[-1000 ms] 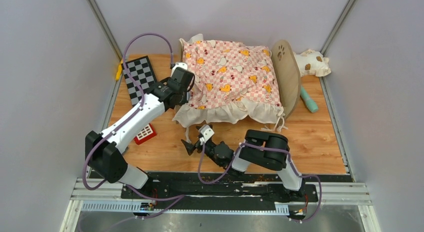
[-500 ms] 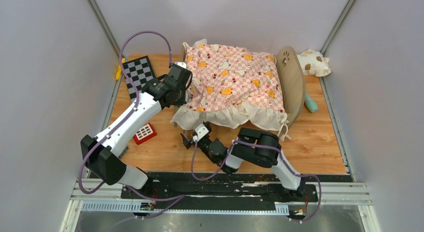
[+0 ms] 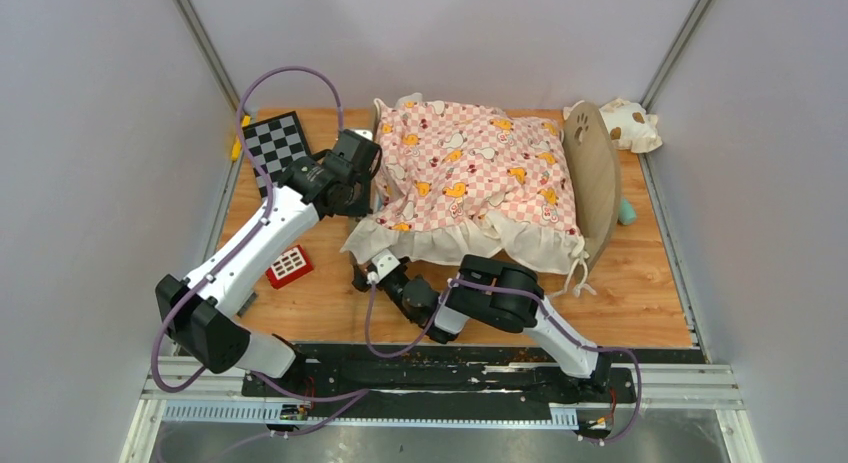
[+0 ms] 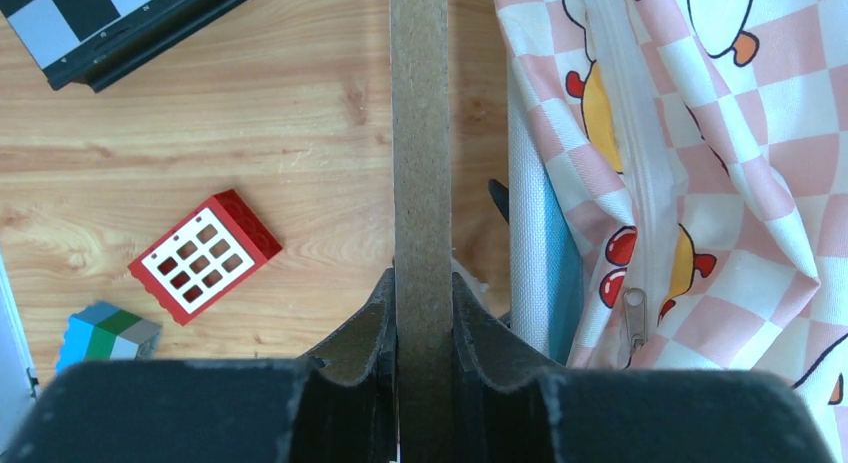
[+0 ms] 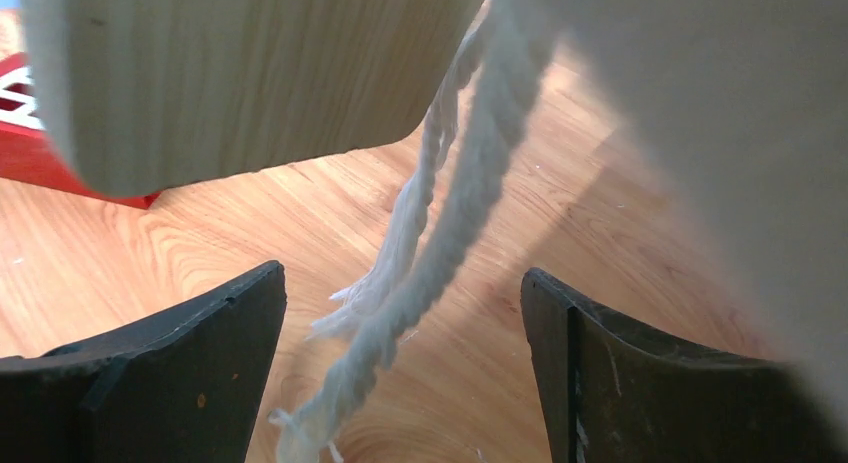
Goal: Set up the pet bed
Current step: Cross the ropes on the bed frame.
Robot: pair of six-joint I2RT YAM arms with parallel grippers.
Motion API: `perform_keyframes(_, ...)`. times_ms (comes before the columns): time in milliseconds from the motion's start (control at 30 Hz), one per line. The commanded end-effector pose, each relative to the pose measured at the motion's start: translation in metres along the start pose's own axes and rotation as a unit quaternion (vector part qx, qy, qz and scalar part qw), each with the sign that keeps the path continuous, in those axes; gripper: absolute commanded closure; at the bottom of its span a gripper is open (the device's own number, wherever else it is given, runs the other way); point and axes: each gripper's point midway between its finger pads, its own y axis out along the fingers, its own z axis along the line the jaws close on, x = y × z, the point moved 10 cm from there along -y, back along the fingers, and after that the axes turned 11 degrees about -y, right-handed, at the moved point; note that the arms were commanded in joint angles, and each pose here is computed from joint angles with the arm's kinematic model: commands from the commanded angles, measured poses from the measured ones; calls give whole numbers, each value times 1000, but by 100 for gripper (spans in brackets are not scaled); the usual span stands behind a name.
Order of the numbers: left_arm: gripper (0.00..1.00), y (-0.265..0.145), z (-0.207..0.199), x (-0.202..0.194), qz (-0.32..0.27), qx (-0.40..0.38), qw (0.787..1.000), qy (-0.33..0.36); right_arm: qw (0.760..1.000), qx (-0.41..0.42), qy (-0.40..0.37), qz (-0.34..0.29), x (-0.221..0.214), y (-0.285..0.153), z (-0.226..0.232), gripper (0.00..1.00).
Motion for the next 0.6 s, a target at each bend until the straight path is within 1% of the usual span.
perform_keyframes(0,100,-62,-24,28,-73,-174,980,-58,998,-58,1,-35,9,15,-5,13)
perform_keyframes(400,100,-72,-21,21,-66,-195,976,-66,995,-93,21,-36,11,28,-3,18)
perform_keyframes(467,100,-72,-20,20,-65,-195,976,-66,994,-95,24,-37,11,29,-2,22)
perform_keyframes(500,100,-72,-19,19,-66,-195,976,-66,994,-95,25,-38,12,30,-2,28)
perform_keyframes(533,100,-73,-19,19,-66,-195,976,-67,994,-94,25,-39,12,30,-2,36)
perform_keyframes(567,100,-73,-18,19,-67,-194,976,-67,994,-94,25,-38,12,30,-1,42)
